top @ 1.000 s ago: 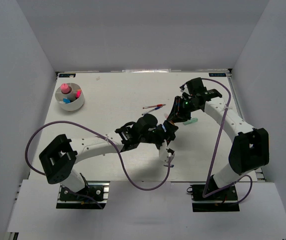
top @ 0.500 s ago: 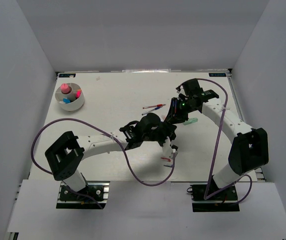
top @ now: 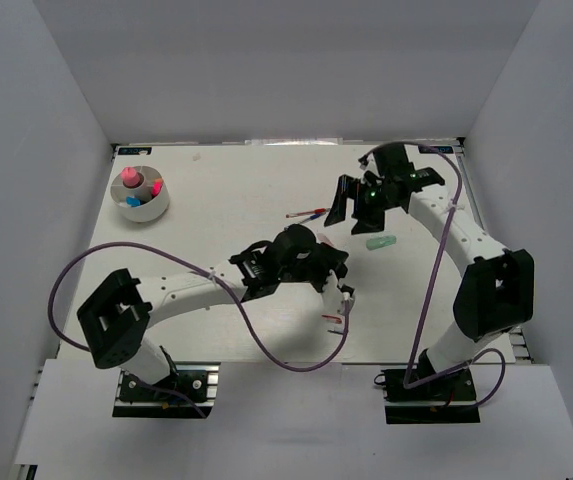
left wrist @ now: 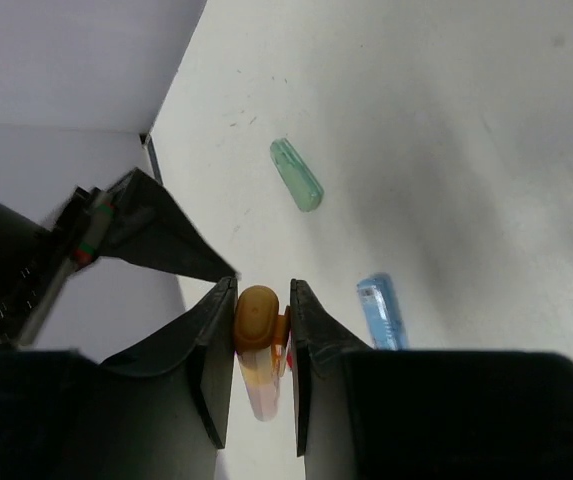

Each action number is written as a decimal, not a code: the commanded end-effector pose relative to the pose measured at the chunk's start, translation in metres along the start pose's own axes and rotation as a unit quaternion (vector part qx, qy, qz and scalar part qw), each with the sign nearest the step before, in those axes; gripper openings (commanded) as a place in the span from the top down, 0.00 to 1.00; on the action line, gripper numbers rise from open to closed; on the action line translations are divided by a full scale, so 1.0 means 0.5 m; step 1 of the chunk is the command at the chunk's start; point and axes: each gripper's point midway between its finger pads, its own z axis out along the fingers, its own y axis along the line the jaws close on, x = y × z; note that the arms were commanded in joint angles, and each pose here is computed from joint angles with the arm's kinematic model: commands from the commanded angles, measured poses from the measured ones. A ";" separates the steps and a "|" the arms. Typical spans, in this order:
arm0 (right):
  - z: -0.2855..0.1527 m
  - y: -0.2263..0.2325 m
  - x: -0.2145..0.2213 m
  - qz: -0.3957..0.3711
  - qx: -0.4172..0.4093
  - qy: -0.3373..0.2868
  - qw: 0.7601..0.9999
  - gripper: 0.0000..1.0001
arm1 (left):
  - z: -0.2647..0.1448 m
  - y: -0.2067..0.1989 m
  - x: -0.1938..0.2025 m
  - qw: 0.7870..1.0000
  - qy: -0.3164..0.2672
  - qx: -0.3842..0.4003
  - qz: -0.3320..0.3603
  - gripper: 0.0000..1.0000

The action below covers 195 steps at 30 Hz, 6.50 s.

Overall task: Sort the stationery into containers
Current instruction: Pass the stationery from the right arm to the left, then place the stationery into the container, then grab a piece of stationery with the right arm, then pass the stationery from the right arm to the left

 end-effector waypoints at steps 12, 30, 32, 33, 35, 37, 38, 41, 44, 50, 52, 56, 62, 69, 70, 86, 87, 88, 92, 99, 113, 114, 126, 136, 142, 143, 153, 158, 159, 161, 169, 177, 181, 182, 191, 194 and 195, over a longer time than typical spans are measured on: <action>-0.137 -0.177 -0.307 -0.029 0.031 -0.159 0.986 0.11 | -0.173 0.336 0.192 0.751 0.059 -0.228 -0.616 1.00; -0.125 -0.220 -0.232 -0.054 -0.032 -0.110 0.992 0.12 | -0.786 0.316 0.732 0.578 0.177 -0.554 -0.573 1.00; -0.122 -0.213 -0.227 -0.057 -0.044 -0.105 0.992 0.12 | -0.797 0.309 0.749 0.575 0.186 -0.560 -0.567 1.00; -0.121 -0.211 -0.225 -0.059 -0.049 -0.104 0.992 0.11 | -0.822 0.300 0.764 0.578 0.201 -0.564 -0.555 1.00; -0.121 -0.208 -0.223 -0.064 -0.056 -0.103 0.991 0.11 | -0.819 0.286 0.785 0.580 0.208 -0.556 -0.557 1.00; -0.118 -0.206 -0.218 -0.066 -0.061 -0.098 0.991 0.12 | -0.825 0.255 0.812 0.584 0.227 -0.546 -0.556 1.00; -0.118 -0.204 -0.216 -0.068 -0.063 -0.097 0.991 0.12 | -0.828 0.267 0.816 0.592 0.221 -0.554 -0.543 1.00; -0.112 -0.205 -0.208 -0.063 -0.070 -0.090 0.992 0.12 | -0.829 0.238 0.847 0.590 0.230 -0.544 -0.550 1.00; -0.112 -0.208 -0.206 -0.060 -0.070 -0.087 0.992 0.13 | -0.818 0.223 0.865 0.588 0.236 -0.536 -0.558 1.00; -0.110 -0.206 -0.201 -0.058 -0.070 -0.085 0.992 0.13 | -0.814 0.180 0.887 0.580 0.255 -0.528 -0.565 1.00; -0.107 -0.210 -0.200 -0.056 -0.069 -0.083 0.993 0.13 | -0.813 0.168 0.892 0.579 0.262 -0.526 -0.564 1.00; -0.106 -0.209 -0.198 -0.055 -0.072 -0.081 0.993 0.13 | -0.812 0.148 0.905 0.571 0.278 -0.525 -0.566 1.00; -0.103 -0.210 -0.198 -0.055 -0.072 -0.080 0.993 0.13 | -0.809 0.129 0.922 0.565 0.281 -0.518 -0.577 1.00; -0.100 -0.213 -0.193 -0.050 -0.073 -0.075 0.993 0.13 | -0.795 0.105 0.931 0.574 0.289 -0.504 -0.577 1.00; -0.100 -0.213 -0.193 -0.051 -0.073 -0.076 0.993 0.13 | -0.792 0.102 0.931 0.581 0.291 -0.499 -0.574 0.99; -0.101 -0.243 -0.189 -0.119 -0.036 -0.073 0.990 0.16 | -0.801 0.128 0.893 0.598 0.275 -0.506 -0.557 0.23; -0.102 -0.246 -0.190 -0.125 -0.031 -0.073 0.989 0.18 | -0.799 0.133 0.885 0.598 0.266 -0.507 -0.561 0.23; -0.102 -0.254 -0.191 -0.128 -0.022 -0.073 0.989 0.19 | -0.801 0.146 0.875 0.602 0.257 -0.509 -0.559 0.23; -0.110 -0.267 -0.189 -0.149 0.003 -0.075 0.986 0.24 | -0.808 0.201 0.821 0.612 0.210 -0.522 -0.556 0.25; -0.132 -0.333 -0.174 -0.234 0.090 -0.046 0.967 0.52 | -0.786 0.294 0.662 0.695 0.138 -0.468 -0.528 0.28; -0.067 -0.198 -0.111 -0.393 0.018 0.012 0.919 0.44 | -0.689 0.188 0.432 0.699 0.021 -0.317 -0.640 0.22; -0.031 -0.172 -0.079 -0.411 0.012 0.033 0.911 0.44 | -0.689 0.166 0.440 0.679 0.025 -0.324 -0.658 0.22; 0.130 -0.172 -0.027 -0.451 0.029 0.096 0.887 0.42 | -0.684 0.108 0.393 0.637 0.047 -0.319 -0.700 0.22; 0.184 -0.151 -0.010 -0.498 0.029 0.111 0.859 0.39 | -0.676 0.099 0.384 0.627 0.039 -0.328 -0.706 0.22; 0.222 -0.157 0.001 -0.518 0.042 0.123 0.846 0.36 | -0.672 0.105 0.380 0.631 0.034 -0.327 -0.703 0.20; 0.227 -0.157 0.004 -0.522 0.045 0.126 0.842 0.36 | -0.672 0.105 0.382 0.630 0.035 -0.327 -0.703 0.20; 0.261 -0.163 0.046 -0.552 0.052 0.145 0.820 0.48 | -0.674 0.104 0.382 0.630 0.035 -0.337 -0.699 0.20; 0.261 -0.169 0.068 -0.566 0.057 0.148 0.809 0.69 | -0.675 0.103 0.380 0.630 0.034 -0.341 -0.697 0.20; 0.261 -0.166 0.068 -0.569 0.057 0.144 0.808 0.76 | -0.674 0.102 0.380 0.628 0.034 -0.342 -0.698 0.21; 0.254 -0.156 0.072 -0.568 0.052 0.139 0.810 0.90 | -0.673 0.102 0.381 0.626 0.031 -0.343 -0.700 0.21; 0.132 0.079 -0.009 -0.513 -0.061 -0.020 0.856 1.00 | -0.636 0.089 0.342 0.579 -0.039 -0.315 -0.751 0.24; 0.028 0.239 -0.071 -0.468 -0.128 -0.118 0.866 1.00 | -0.524 0.024 0.309 0.477 -0.096 -0.253 -0.837 0.29; 0.022 0.282 -0.059 -0.465 -0.155 -0.117 0.864 1.00 | -0.488 0.033 0.297 0.465 -0.108 -0.230 -0.848 0.29; 0.024 0.288 -0.057 -0.465 -0.157 -0.116 0.864 1.00 | -0.480 0.039 0.292 0.461 -0.112 -0.224 -0.851 0.29; 0.038 0.333 -0.041 -0.483 -0.158 -0.118 0.853 1.00 | -0.443 0.081 0.310 0.442 -0.132 -0.210 -0.862 0.28; 0.046 0.336 -0.033 -0.490 -0.154 -0.115 0.850 1.00 | -0.431 0.091 0.306 0.443 -0.138 -0.203 -0.863 0.29; 0.047 0.342 -0.026 -0.495 -0.155 -0.114 0.848 1.00 | -0.423 0.092 0.302 0.443 -0.139 -0.197 -0.864 0.30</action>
